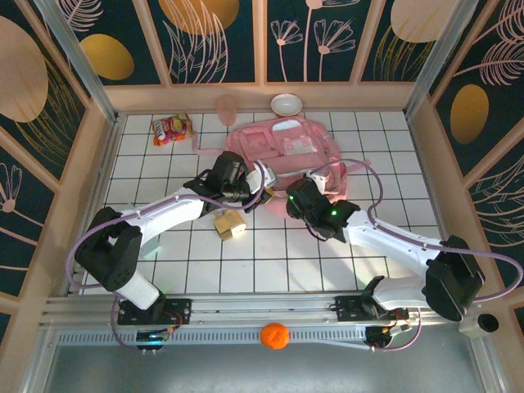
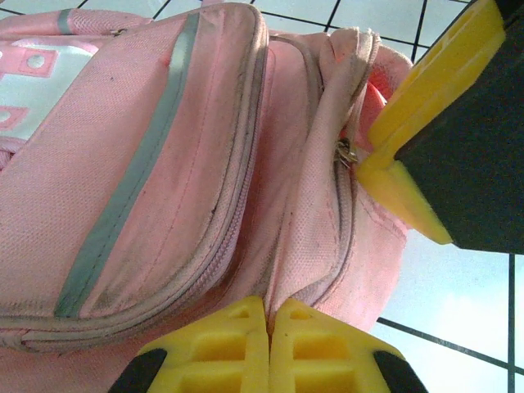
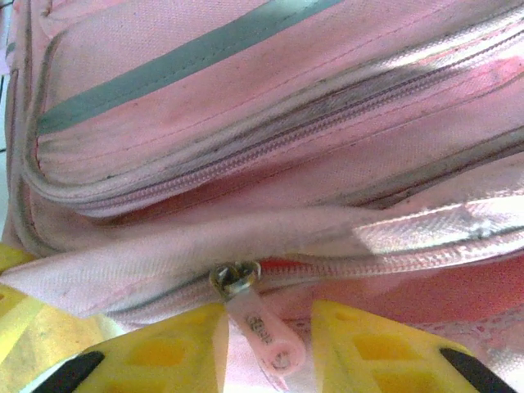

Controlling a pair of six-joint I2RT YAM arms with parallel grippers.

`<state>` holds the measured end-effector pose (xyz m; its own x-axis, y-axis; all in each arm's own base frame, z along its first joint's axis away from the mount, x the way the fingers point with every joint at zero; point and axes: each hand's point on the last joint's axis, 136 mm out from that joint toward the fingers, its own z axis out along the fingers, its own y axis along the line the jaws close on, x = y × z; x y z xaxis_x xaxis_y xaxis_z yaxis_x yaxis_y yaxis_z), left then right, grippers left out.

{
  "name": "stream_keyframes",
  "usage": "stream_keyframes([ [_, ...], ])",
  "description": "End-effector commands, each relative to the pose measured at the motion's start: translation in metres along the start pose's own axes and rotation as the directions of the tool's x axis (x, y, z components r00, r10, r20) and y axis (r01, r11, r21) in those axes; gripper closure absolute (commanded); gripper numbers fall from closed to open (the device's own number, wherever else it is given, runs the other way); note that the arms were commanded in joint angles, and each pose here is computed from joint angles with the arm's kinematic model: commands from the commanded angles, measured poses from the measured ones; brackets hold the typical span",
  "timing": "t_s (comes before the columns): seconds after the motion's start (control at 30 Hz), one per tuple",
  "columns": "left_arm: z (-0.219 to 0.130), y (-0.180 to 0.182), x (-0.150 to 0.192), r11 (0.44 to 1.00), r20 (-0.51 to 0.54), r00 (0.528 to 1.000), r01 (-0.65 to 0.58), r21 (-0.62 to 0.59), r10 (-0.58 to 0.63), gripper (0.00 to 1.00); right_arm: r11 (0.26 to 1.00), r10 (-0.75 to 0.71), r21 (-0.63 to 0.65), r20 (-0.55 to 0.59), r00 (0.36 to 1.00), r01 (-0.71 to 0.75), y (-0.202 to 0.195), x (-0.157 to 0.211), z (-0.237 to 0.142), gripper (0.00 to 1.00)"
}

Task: Pack books, pencil case, and school supplies into a backpack

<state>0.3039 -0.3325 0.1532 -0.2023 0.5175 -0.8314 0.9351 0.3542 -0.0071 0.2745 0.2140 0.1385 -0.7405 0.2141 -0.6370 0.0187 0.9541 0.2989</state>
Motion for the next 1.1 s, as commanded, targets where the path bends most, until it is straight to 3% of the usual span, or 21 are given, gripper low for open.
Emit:
stream_keyframes([
  [0.0, -0.011, 0.002, -0.04, 0.999, 0.111, 0.993, -0.031, 0.004, 0.031, 1.0, 0.999, -0.021, 0.034, 0.043, 0.999, 0.019, -0.001, -0.014, 0.006, 0.63],
  [0.13, -0.012, 0.001, -0.04, 1.0, 0.111, 0.993, -0.031, 0.003, 0.031, 1.0, 0.996, -0.064, 0.058, 0.031, 0.997, 0.062, 0.003, -0.015, 0.016, 0.63],
  [0.27, -0.012, 0.003, -0.037, 0.999, 0.1, 0.994, -0.03, -0.011, 0.031, 1.0, 0.988, -0.096, 0.121, 0.028, 0.995, 0.092, -0.005, -0.018, 0.018, 0.76],
  [0.43, -0.01, 0.009, -0.027, 0.999, 0.063, 0.998, -0.026, -0.043, 0.029, 1.0, 0.986, -0.088, 0.143, 0.015, 0.996, 0.085, -0.025, -0.018, 0.01, 0.83],
  [0.73, -0.009, 0.009, -0.028, 0.999, 0.065, 0.998, -0.018, -0.04, 0.021, 1.0, 0.996, -0.034, 0.085, -0.012, 0.999, 0.035, -0.038, -0.016, 0.008, 0.83],
  [0.9, -0.009, 0.009, -0.029, 0.999, 0.067, 0.998, -0.016, -0.036, 0.018, 1.0, 0.993, -0.043, 0.105, -0.026, 0.999, 0.046, -0.037, -0.015, 0.015, 0.71],
  [1.07, -0.011, 0.008, -0.03, 0.999, 0.071, 0.997, -0.018, -0.038, 0.02, 1.0, 0.996, -0.07, 0.044, -0.043, 0.997, 0.072, -0.024, -0.014, 0.025, 0.73],
])
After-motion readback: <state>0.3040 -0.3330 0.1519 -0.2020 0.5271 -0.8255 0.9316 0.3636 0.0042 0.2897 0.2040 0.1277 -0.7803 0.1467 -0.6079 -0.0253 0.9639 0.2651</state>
